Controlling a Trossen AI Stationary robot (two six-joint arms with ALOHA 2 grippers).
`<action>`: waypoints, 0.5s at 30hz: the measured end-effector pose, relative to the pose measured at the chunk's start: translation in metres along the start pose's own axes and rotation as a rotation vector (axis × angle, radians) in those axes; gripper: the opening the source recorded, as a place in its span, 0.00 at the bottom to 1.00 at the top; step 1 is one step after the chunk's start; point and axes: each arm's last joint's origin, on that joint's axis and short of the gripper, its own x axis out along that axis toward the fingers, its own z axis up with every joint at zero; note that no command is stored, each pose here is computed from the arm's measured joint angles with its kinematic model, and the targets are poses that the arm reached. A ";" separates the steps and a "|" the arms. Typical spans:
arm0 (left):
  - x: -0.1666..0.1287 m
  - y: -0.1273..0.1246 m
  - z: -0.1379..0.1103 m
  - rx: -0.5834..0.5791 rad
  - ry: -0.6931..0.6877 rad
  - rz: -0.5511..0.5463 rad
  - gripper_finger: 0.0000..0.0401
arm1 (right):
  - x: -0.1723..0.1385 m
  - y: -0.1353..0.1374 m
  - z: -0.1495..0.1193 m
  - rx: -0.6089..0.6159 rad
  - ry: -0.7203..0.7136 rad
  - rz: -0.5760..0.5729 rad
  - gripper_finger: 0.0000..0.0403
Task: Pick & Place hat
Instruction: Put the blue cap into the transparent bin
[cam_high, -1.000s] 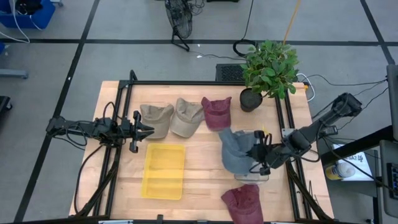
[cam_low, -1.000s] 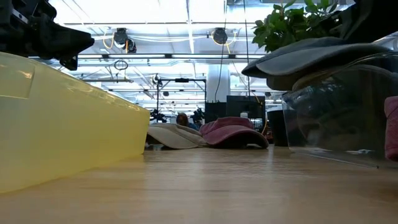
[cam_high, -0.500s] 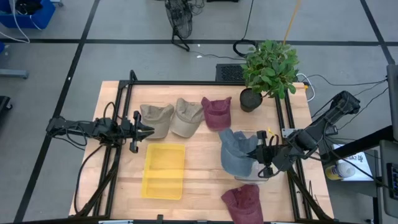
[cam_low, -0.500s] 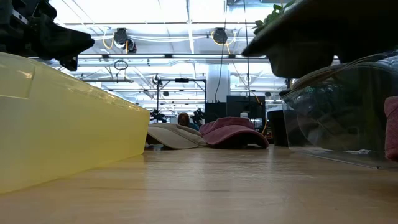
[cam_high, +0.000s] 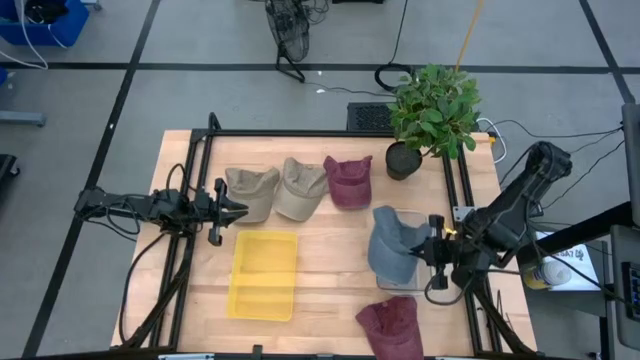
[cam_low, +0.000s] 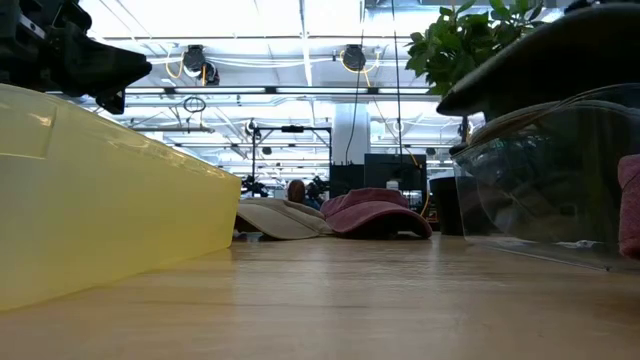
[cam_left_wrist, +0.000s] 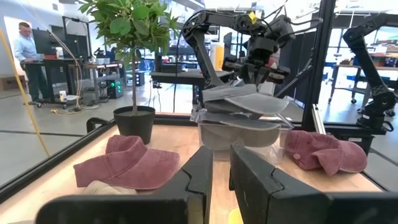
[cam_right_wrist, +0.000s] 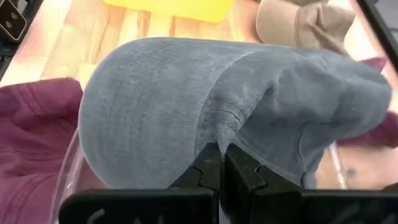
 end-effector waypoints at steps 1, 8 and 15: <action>0.000 0.000 0.000 -0.001 0.000 0.000 0.15 | 0.002 0.001 -0.003 0.009 0.005 -0.001 0.00; 0.000 0.000 0.000 -0.001 0.000 0.000 0.15 | 0.018 -0.002 -0.029 0.038 0.063 -0.051 0.00; 0.000 0.000 0.000 0.000 0.000 0.000 0.15 | 0.027 -0.004 -0.044 0.095 0.152 -0.037 0.00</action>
